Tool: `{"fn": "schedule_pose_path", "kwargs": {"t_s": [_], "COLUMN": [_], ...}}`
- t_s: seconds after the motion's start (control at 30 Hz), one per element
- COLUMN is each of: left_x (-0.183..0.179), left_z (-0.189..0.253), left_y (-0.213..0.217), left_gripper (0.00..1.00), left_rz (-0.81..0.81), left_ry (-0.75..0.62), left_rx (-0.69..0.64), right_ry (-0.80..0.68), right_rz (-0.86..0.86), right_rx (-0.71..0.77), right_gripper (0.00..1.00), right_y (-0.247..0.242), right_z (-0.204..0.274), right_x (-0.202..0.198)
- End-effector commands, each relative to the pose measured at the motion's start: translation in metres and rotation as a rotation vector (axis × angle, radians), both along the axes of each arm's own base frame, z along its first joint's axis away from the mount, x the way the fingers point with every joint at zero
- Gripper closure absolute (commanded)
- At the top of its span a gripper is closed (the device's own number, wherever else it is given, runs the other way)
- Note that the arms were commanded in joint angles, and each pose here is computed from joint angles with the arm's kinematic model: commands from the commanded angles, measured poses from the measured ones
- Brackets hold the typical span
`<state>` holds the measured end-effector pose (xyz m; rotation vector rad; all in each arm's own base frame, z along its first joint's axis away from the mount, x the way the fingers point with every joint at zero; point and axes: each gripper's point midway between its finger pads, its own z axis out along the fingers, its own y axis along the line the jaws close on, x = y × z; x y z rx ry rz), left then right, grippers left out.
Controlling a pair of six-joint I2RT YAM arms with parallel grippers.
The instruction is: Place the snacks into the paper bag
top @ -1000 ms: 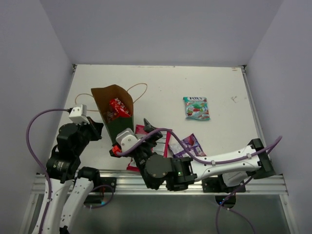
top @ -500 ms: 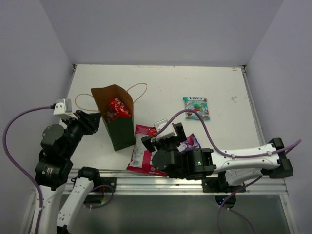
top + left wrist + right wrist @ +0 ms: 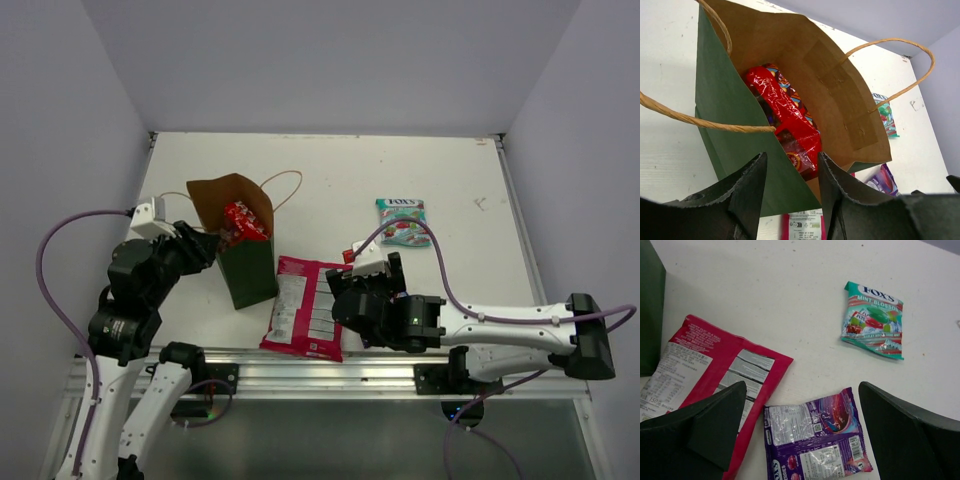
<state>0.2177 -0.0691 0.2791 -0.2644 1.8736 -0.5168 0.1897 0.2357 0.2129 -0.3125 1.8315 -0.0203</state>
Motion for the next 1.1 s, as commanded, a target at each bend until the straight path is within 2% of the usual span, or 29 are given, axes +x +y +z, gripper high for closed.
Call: {"fn": "schedule_pose_path", "kwargs": {"t_s": [0.0,0.07,0.13,0.17,0.23,0.47,0.8,1.07], "left_x": [0.007,0.009,0.010,0.011,0.011,0.006,0.005,0.000], "left_z": [0.001,-0.004,-0.010,-0.011,-0.011,-0.009,-0.022,-0.008], "left_y": [-0.002,-0.002,-0.001,-0.001,0.002,0.021,0.026,0.037], "left_gripper": [0.56,0.60,0.71,0.84,0.99,1.00,1.00,1.00], "left_rz": [0.007,0.010,0.012,0.015,0.025,0.088,0.099,0.144], "left_ry": [-0.004,0.006,0.019,0.022,0.022,0.037,0.086,0.072], "left_rx": [-0.028,-0.018,-0.012,-0.011,-0.003,0.090,0.134,0.170], "right_ry": [0.060,0.095,0.130,0.138,0.165,0.212,0.306,0.428], "right_rz": [-0.035,-0.028,-0.033,-0.030,-0.027,-0.003,-0.022,0.058], "right_rx": [0.094,0.103,0.099,0.111,0.114,0.163,0.228,0.263], "right_gripper": [0.01,0.01,0.01,0.01,0.01,0.01,0.01,0.01], "right_y": [-0.007,-0.005,-0.006,-0.004,-0.001,0.014,0.024,0.055], "right_z": [-0.025,-0.040,-0.063,-0.072,-0.086,-0.120,-0.150,-0.174], "right_x": [0.004,0.004,0.004,0.005,0.006,0.015,0.052,0.053]}}
